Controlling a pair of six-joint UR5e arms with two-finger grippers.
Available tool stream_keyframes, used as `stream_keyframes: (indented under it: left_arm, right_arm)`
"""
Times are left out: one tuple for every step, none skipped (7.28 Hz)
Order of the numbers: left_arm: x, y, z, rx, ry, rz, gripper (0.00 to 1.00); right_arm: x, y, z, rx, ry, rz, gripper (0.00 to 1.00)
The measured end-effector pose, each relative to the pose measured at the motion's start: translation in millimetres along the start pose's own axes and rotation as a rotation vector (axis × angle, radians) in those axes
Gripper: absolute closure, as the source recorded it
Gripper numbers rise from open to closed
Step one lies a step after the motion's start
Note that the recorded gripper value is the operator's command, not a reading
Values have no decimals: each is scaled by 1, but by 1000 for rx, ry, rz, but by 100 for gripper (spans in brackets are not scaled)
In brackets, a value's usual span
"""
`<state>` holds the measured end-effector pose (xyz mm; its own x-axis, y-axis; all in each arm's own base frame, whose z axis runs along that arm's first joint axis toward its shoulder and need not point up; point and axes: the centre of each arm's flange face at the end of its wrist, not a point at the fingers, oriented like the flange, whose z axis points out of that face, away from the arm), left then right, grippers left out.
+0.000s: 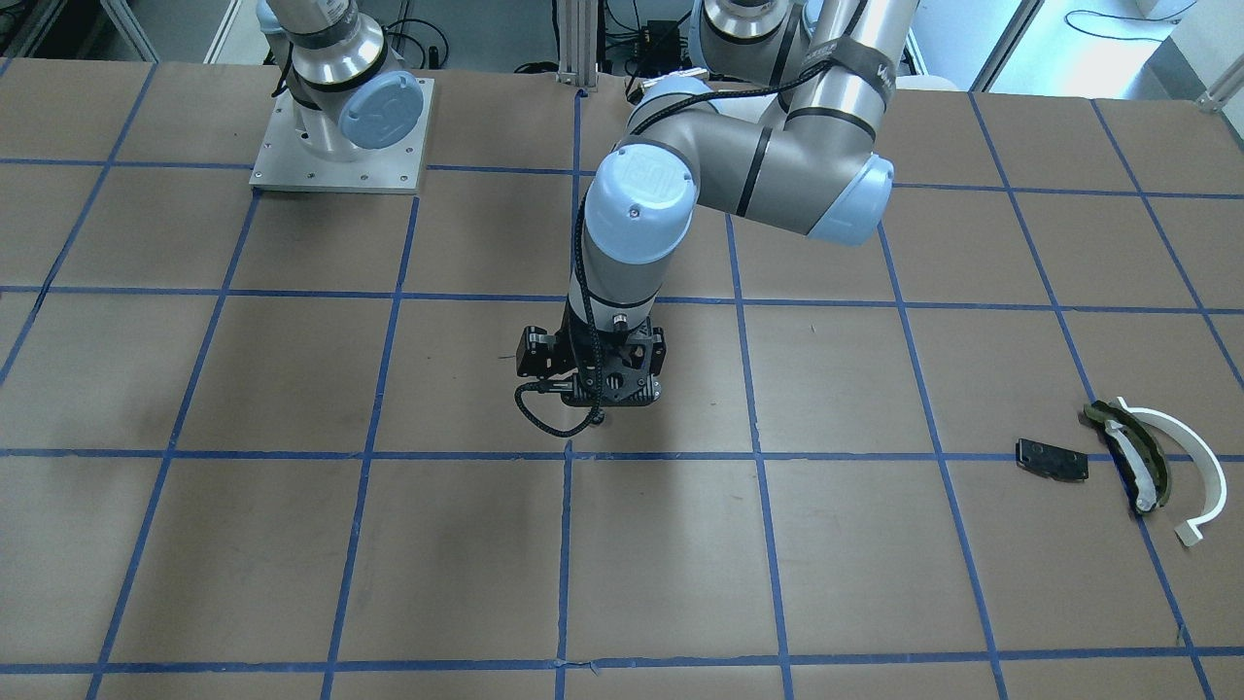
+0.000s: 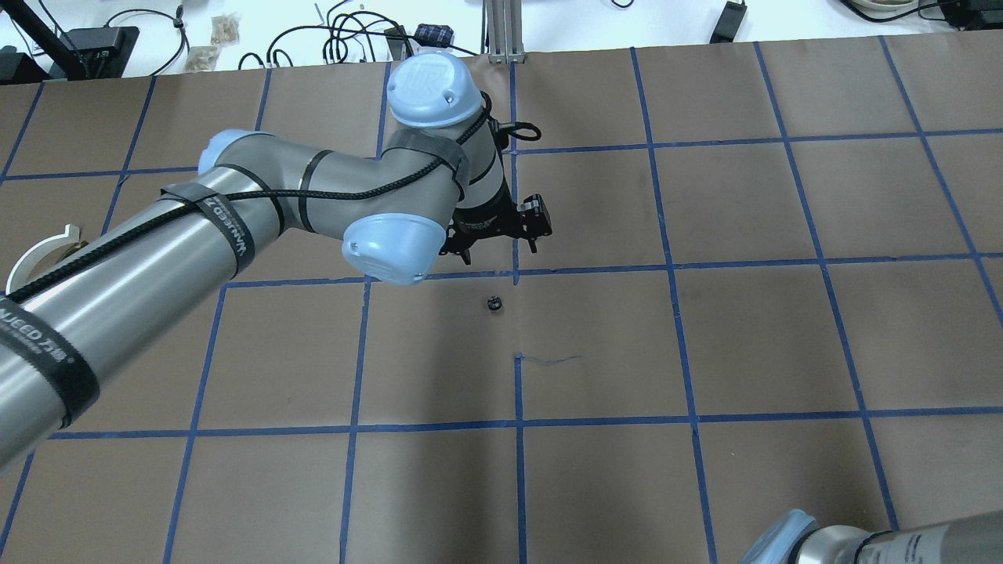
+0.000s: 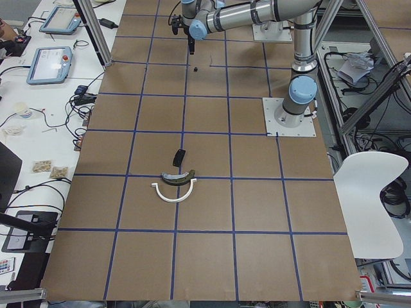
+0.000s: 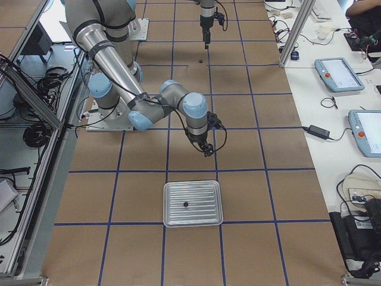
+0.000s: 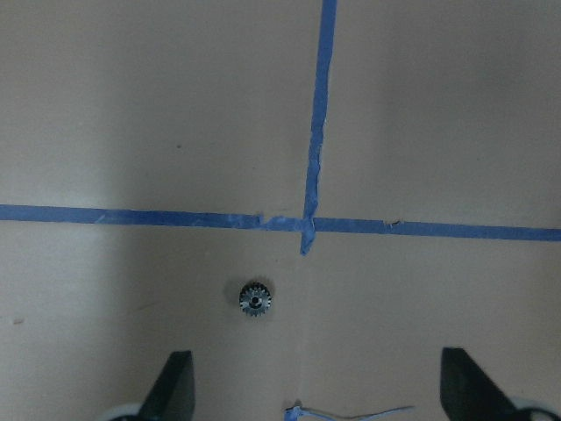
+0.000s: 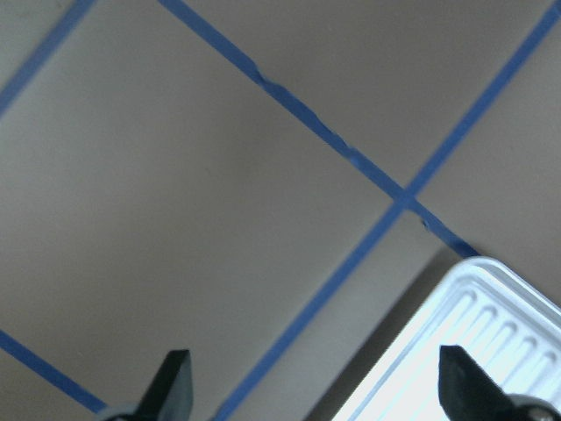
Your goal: Place bearing gear from tray to pile
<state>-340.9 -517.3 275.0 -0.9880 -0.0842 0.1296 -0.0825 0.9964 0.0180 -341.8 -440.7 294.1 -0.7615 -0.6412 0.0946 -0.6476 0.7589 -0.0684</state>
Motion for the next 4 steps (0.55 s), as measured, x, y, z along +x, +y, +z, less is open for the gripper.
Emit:
stream_keyframes:
  left_arm:
    - [-2, 5, 18, -22, -14, 1, 0]
    - [-6, 9, 35, -47, -29, -4, 3]
    - [-8, 9, 51, -67, -40, -22, 2]
    - [-9, 6, 68, -76, -46, -42, 2]
  right_arm:
    - [25, 33, 4, 4, 17, -13, 0]
    - [48, 62, 17, 3, 12, -37, 0]
    - [63, 89, 42, 4, -16, -70, 0]
    - [71, 108, 66, 7, -36, -96, 6]
